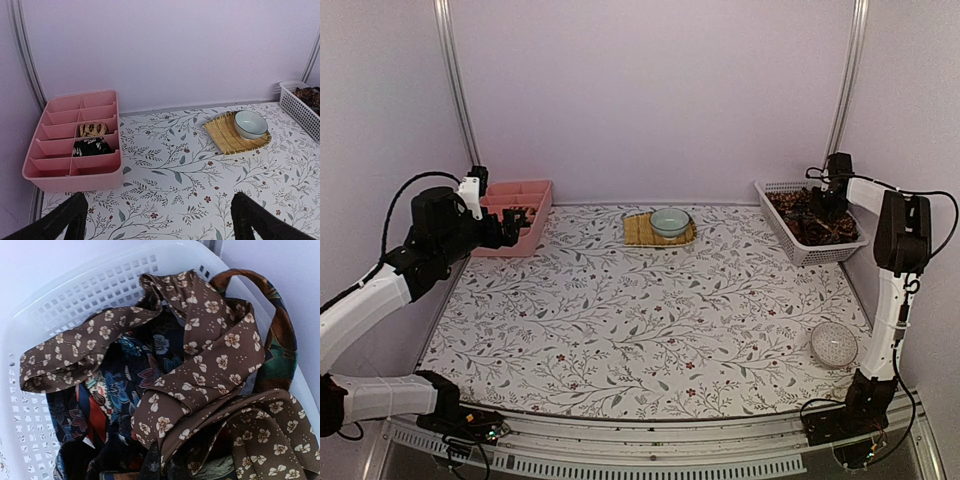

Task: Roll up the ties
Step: Pick up the tie from the bin.

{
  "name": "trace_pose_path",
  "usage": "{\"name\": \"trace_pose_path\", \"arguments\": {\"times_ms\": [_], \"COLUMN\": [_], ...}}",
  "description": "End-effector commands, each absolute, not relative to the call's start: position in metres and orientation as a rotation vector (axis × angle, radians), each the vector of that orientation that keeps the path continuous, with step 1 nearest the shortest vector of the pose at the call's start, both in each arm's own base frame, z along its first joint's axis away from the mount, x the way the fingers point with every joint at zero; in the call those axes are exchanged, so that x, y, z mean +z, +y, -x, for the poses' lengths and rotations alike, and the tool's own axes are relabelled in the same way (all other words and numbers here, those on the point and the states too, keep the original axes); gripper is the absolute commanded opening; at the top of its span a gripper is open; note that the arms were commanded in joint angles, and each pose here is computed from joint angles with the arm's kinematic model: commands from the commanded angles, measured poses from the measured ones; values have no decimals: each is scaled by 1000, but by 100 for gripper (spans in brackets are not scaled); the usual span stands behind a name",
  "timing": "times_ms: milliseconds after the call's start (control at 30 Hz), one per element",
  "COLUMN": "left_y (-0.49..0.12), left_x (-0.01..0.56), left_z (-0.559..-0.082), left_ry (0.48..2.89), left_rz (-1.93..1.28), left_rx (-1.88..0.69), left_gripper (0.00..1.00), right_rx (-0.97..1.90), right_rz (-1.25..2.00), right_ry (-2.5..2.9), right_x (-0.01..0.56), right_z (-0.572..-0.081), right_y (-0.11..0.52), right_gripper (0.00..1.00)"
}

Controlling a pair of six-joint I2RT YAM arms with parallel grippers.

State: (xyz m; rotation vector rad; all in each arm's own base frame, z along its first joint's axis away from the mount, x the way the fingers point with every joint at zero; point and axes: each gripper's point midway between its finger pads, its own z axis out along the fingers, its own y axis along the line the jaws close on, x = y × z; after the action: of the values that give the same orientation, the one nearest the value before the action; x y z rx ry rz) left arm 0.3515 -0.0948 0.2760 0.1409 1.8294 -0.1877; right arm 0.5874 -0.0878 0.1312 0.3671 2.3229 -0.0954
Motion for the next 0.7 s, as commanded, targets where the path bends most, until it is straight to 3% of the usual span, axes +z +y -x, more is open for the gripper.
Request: {"name": "trace_pose_path", "arguments": {"times_ms": [0,367,667], "left_y": [-91,-92,-94], "left_x": [277,279,285], "left_z": [-351,-350,-346], "left_ry": [1813,1799,1778], "left_rz": [-133,-137,-167], "left_rx": [-180,-188,-194], "left_gripper": [100,100,100], "right_rx": [72,533,911], "right_rz": [-188,298,834], "right_ry": [1962,1690,1583], "right_x": [323,454,467], "right_z": [-557,-455,-338], "right_y": [-57,84,226], "right_gripper": [0,0,0]}}
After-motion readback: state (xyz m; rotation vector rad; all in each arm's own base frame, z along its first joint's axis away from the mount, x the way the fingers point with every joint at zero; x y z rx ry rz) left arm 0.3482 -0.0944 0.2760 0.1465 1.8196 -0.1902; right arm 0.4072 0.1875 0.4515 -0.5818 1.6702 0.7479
